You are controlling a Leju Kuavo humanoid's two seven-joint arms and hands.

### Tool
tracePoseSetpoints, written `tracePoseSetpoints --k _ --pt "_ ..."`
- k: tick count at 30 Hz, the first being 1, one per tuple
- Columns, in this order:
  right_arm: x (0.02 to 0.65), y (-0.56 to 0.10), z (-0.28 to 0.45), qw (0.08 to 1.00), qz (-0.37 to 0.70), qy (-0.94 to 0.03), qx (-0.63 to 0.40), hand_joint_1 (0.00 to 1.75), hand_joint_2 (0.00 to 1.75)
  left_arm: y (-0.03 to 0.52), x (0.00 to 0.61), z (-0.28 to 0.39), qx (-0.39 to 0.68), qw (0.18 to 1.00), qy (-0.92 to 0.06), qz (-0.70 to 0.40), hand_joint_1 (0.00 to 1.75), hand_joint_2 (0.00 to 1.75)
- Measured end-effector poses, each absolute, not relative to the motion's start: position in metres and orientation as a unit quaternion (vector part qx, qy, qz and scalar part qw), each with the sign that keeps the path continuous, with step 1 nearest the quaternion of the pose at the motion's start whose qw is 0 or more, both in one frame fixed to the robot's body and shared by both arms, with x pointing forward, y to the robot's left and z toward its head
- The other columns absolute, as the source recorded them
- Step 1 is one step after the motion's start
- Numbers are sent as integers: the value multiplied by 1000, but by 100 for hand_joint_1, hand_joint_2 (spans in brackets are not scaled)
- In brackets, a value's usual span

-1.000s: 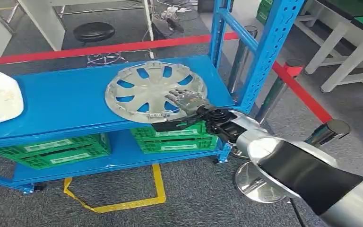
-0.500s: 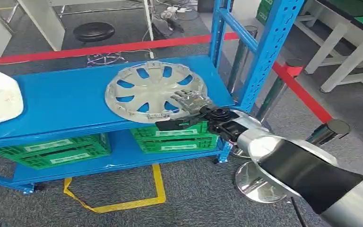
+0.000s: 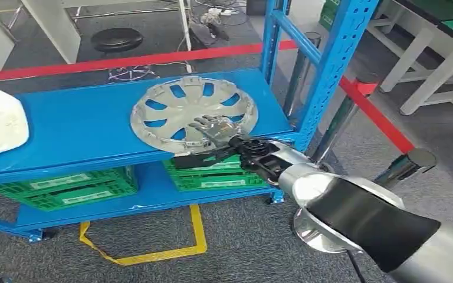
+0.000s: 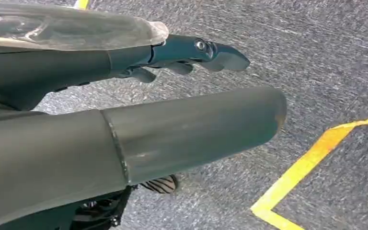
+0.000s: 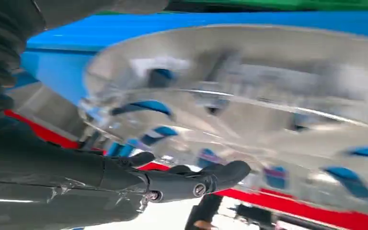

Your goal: Take the parts from the cabinet and place them on the table.

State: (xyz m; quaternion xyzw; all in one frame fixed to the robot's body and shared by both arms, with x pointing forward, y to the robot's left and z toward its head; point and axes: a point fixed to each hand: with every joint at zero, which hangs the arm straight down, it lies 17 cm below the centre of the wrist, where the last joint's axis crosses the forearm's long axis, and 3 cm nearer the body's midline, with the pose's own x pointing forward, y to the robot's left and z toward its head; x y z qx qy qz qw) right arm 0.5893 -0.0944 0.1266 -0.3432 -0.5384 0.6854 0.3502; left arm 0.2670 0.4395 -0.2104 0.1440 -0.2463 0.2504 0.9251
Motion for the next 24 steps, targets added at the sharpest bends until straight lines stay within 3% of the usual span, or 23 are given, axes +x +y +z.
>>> tracePoseSetpoints --k 24 --pt "584 -75 126 356 686 -540 -333 0 175 437 268 -210 141 927 -248 245 0 0"
